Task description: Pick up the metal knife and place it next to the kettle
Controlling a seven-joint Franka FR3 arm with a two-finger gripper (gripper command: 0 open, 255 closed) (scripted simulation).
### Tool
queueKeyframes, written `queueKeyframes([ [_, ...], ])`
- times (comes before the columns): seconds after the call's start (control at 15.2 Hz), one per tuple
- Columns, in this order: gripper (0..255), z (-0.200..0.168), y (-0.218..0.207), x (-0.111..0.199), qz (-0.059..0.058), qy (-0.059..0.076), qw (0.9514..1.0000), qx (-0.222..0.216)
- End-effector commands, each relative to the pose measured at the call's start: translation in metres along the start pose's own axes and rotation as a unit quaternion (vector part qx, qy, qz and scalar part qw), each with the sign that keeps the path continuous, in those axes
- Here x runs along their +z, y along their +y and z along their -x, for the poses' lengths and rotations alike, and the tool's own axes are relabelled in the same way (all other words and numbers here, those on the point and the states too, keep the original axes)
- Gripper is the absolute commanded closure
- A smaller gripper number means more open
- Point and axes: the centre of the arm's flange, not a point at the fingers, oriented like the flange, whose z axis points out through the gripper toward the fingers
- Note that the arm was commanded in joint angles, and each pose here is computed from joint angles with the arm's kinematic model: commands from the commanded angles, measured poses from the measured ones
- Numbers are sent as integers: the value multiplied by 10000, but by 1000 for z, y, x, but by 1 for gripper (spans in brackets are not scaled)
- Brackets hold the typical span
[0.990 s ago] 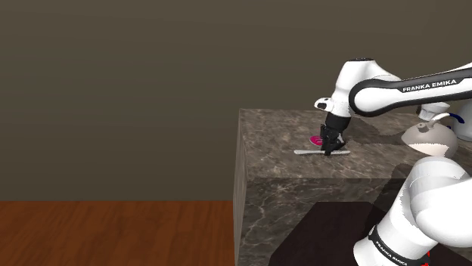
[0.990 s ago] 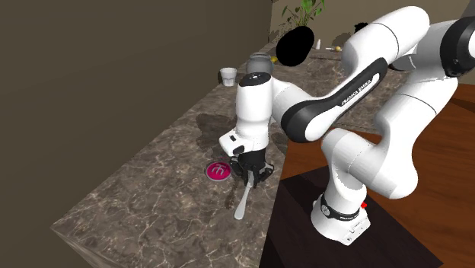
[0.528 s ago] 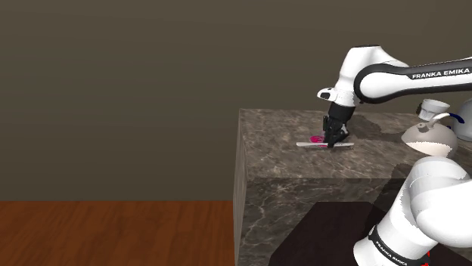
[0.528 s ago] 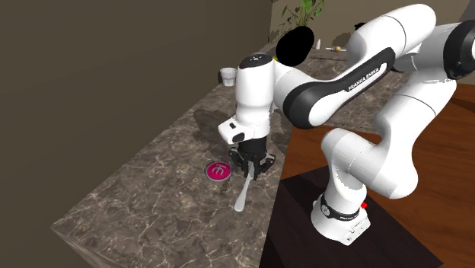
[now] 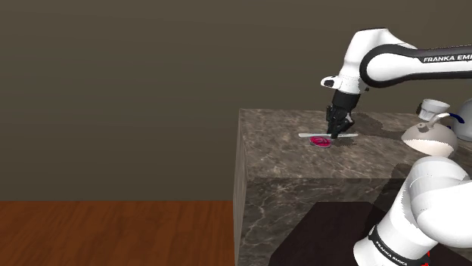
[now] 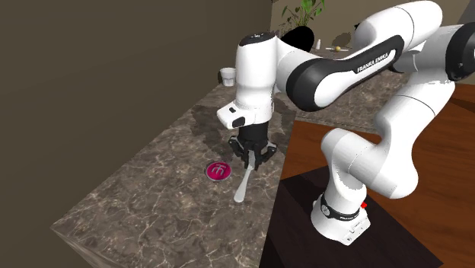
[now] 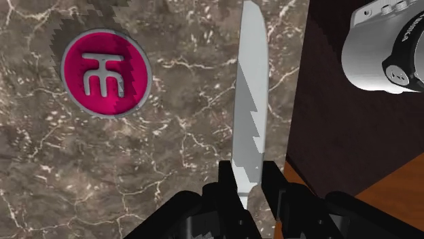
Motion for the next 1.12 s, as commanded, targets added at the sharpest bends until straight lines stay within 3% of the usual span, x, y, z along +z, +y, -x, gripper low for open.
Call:
queueKeyframes([
  [0.0, 255, 0, 0, -9, -2, -1, 10000, -1],
  [1.06, 255, 0, -1, -94, -2, -1, 10000, -1],
])
